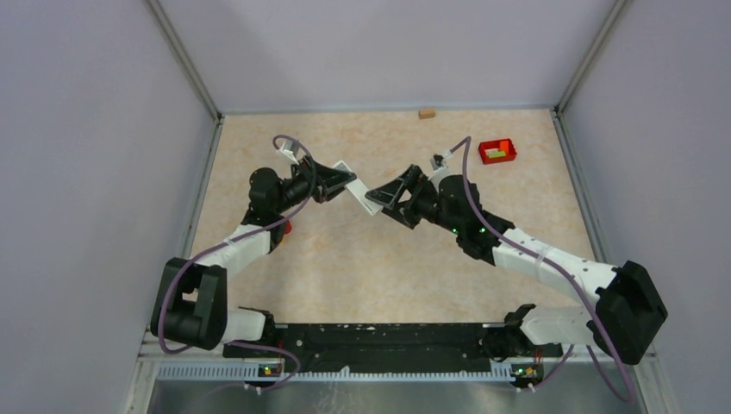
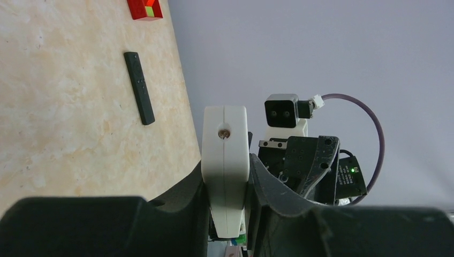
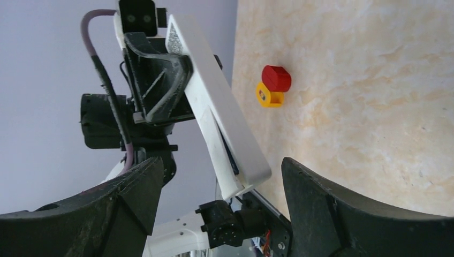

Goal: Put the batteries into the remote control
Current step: Load the battery cover into the remote control.

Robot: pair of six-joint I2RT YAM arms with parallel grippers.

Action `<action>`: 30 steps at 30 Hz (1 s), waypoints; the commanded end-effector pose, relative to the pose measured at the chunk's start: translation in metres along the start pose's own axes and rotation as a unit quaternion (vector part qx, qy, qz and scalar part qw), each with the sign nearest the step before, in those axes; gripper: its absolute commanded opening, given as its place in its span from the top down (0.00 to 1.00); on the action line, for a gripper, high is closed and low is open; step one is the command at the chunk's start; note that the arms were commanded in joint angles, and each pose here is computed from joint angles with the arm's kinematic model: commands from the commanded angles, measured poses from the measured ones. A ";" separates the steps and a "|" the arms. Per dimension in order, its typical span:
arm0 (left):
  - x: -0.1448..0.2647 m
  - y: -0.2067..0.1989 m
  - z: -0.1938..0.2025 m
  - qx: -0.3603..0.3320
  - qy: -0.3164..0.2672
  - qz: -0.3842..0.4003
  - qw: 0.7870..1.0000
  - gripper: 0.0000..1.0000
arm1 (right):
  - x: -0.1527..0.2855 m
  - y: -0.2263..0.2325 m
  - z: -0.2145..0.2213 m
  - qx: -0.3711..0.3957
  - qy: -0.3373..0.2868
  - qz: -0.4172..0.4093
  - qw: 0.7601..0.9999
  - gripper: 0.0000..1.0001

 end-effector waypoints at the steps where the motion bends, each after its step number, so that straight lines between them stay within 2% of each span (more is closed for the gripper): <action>1: 0.005 -0.022 -0.004 -0.025 -0.013 0.041 0.999 1.00 | -0.002 0.028 -0.009 -0.013 -0.015 -0.060 0.998 0.19; 4: 0.006 -0.025 -0.004 -0.022 -0.016 0.046 0.999 1.00 | -0.006 0.028 -0.007 -0.024 -0.009 -0.066 0.997 0.27; 9: 0.008 -0.033 -0.004 -0.011 -0.021 0.058 0.998 1.00 | -0.008 0.023 -0.004 -0.039 -0.006 -0.072 0.997 0.53; 15: 0.009 -0.039 -0.006 0.004 -0.024 0.069 0.997 1.00 | -0.007 0.029 -0.001 -0.018 0.005 -0.091 0.996 0.68; 21: 0.009 -0.049 -0.006 0.030 -0.015 0.080 0.996 1.00 | -0.003 0.027 0.007 0.012 0.022 -0.108 0.994 0.78; 30: 0.010 -0.054 -0.005 0.029 -0.010 0.088 0.996 1.00 | -0.008 0.023 0.006 0.041 0.020 -0.094 0.995 0.78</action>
Point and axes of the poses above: each gripper's point midway between its finger pads, its own x axis back along the fingers, its own y axis along the line the jaws close on, z = x × y, the point moved 2 cm from there along x, back along the fingers, and after that the axes turned 2 degrees about -x, right-handed, at the moved point
